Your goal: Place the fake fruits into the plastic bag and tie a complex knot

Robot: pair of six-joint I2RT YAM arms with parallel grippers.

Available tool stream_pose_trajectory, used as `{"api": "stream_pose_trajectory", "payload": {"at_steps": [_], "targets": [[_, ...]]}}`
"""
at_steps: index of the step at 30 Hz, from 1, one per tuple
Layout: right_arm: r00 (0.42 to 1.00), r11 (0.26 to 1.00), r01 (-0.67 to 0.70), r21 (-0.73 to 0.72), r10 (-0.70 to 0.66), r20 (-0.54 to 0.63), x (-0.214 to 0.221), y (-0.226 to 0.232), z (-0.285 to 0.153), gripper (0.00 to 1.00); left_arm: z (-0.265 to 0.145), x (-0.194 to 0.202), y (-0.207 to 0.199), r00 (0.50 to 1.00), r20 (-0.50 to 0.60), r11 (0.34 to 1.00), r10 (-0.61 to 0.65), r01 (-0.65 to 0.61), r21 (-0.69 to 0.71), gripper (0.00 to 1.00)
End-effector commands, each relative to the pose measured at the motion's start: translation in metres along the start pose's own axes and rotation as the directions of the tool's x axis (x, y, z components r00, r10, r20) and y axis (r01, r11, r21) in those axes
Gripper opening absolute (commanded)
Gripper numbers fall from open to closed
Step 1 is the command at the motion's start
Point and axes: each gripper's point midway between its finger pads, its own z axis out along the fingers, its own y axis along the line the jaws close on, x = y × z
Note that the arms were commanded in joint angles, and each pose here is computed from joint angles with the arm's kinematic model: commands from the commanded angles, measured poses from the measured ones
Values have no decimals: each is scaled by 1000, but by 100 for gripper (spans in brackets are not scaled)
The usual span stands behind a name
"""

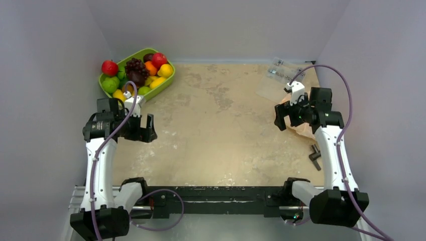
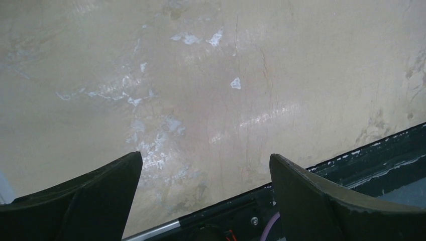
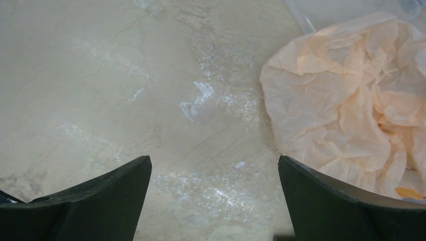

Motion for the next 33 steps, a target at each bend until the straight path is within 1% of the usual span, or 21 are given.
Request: {"api": "stream_pose_trajectory", "payload": {"at_steps": [1, 4, 7, 11, 13, 17, 21, 23, 25, 29, 30, 31, 33], "targets": [[997, 996, 63, 67, -59, -56, -15, -26, -5, 99, -16, -48, 4, 987, 125, 994, 104, -101, -30, 100], [986, 991, 118, 69, -109, -123, -22, -40, -5, 99, -23, -67, 0, 974, 164, 988, 154, -154, -11, 100], [967, 974, 189, 126, -163, -194, -24, -64, -2, 99, -28, -83, 4, 969, 178, 985, 170, -167, -32, 100], [914, 926, 313, 212, -233, -334, -10, -102, 6, 99, -33, -99, 7, 960, 189, 979, 205, -199, -51, 100], [893, 905, 354, 237, -252, -373, -3, -115, 12, 99, -37, -107, 12, 956, 198, 976, 214, -200, -91, 100], [852, 880, 401, 253, -257, -456, 18, -132, 31, 99, -40, -118, 26, 957, 203, 969, 208, -173, -177, 100], [819, 872, 429, 236, -264, -510, 42, -141, 52, 99, -40, -122, 37, 965, 209, 965, 160, -108, -239, 100], [806, 875, 431, 219, -264, -529, 55, -142, 64, 99, -41, -125, 44, 964, 239, 959, 118, -48, -279, 100], [790, 881, 430, 198, -261, -554, 71, -142, 76, 99, -44, -128, 47, 958, 270, 954, 99, -15, -300, 100], [761, 890, 427, 162, -256, -596, 99, -144, 99, 98, -48, -136, 47, 927, 349, 947, 138, -20, -322, 100], [759, 896, 421, 144, -261, -597, 101, -142, 103, 94, -48, -140, 45, 914, 372, 949, 160, -38, -314, 100], [761, 901, 415, 127, -267, -592, 102, -140, 107, 85, -49, -141, 41, 905, 389, 951, 175, -53, -305, 100], [761, 906, 410, 103, -278, -586, 99, -137, 106, 64, -47, -143, 32, 888, 414, 959, 200, -91, -268, 100]]}}
